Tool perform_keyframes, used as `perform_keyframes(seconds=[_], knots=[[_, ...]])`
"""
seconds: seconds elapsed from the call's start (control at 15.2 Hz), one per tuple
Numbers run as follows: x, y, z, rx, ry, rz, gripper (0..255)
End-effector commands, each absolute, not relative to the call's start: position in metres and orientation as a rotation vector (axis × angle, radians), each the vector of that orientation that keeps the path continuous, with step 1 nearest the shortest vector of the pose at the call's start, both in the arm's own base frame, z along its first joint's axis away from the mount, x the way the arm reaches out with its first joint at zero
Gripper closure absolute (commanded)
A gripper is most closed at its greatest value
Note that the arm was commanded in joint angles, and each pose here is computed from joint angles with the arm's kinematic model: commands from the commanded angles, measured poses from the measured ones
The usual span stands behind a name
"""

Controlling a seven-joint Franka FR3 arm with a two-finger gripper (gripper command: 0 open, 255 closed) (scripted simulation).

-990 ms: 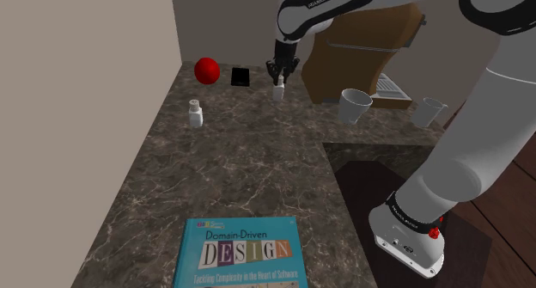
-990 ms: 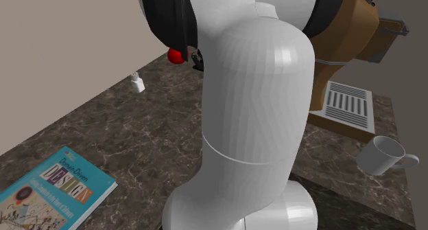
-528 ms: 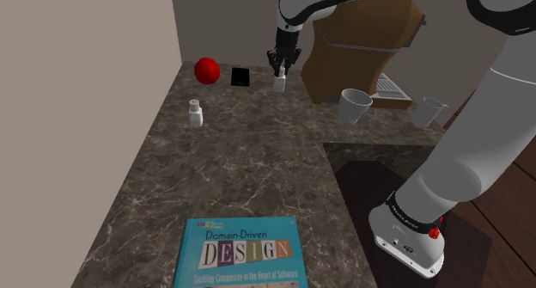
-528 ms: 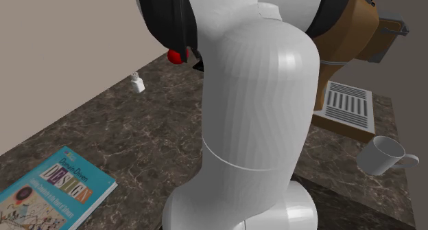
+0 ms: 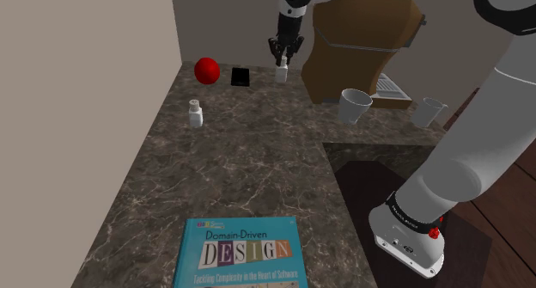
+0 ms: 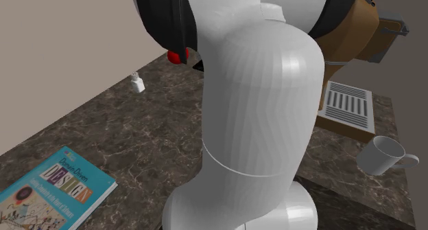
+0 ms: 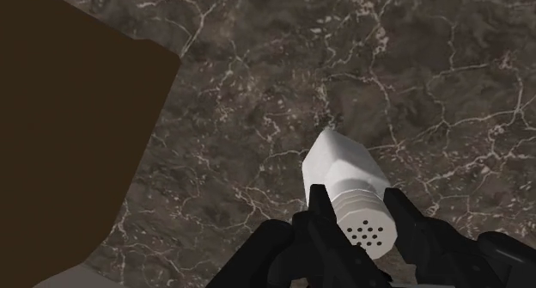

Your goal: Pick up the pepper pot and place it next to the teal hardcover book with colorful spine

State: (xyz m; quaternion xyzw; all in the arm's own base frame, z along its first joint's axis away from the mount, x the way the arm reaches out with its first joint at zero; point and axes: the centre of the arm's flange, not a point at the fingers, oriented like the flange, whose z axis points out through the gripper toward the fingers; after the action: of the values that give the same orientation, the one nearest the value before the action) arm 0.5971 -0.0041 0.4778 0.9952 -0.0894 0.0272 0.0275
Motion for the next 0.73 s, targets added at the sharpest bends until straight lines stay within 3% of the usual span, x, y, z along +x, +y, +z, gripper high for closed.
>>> perform_keyframes(seconds=[0.0,0.66], knots=[[0.596,-0.004,0.488,3.073,-0.276,0.083,255],[0.572,0.008,0.527,3.073,-0.276,0.083,255]])
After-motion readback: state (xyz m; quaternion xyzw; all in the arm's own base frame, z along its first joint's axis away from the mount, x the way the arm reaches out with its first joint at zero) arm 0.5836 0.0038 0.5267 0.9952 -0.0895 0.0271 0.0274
